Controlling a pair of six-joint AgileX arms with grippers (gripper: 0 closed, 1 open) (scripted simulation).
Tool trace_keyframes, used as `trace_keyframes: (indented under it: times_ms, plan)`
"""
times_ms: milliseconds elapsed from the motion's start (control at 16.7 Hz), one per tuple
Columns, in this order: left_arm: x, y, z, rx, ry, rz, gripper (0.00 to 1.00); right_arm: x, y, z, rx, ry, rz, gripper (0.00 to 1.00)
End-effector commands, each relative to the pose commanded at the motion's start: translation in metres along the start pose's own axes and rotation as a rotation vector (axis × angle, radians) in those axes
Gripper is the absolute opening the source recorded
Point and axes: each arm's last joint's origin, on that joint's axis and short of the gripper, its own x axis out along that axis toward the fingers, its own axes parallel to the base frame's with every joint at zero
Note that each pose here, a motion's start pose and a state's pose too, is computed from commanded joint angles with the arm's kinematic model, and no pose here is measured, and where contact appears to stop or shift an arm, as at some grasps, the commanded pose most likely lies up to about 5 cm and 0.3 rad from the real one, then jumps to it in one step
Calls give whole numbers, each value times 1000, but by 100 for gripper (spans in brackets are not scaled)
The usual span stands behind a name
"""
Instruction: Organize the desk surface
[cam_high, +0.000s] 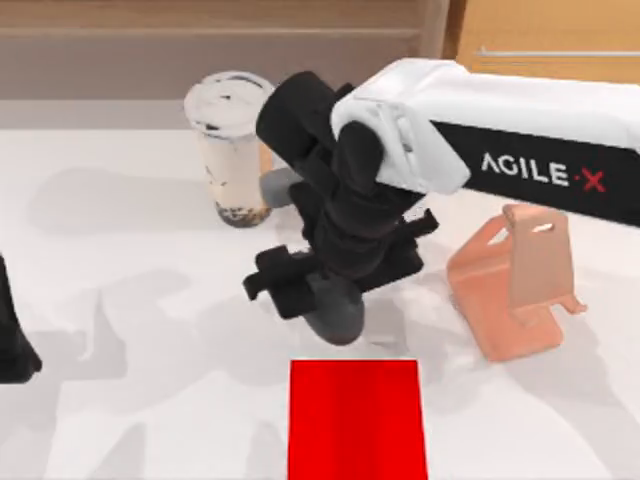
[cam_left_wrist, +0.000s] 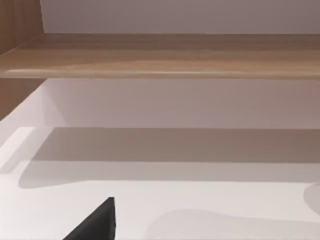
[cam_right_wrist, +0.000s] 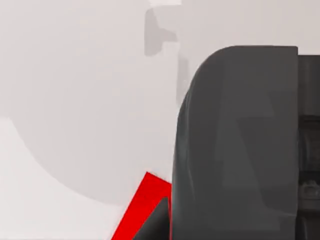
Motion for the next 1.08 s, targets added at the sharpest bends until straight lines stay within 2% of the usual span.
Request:
trace_keyframes:
  times_ms: [300, 480, 660, 1080]
  plan:
    - [0, 0, 0, 0, 0, 0, 100, 14, 23, -42, 280, 88, -64, 0]
    - [0, 0, 0, 0, 0, 0, 100, 16, 27, -63, 400, 119, -113, 0]
    - [0, 0, 0, 0, 0, 0, 100, 16, 28, -73, 445, 129, -135, 0]
    - [0, 0, 0, 0, 0, 0, 100, 20, 27, -73, 449, 131, -135, 0]
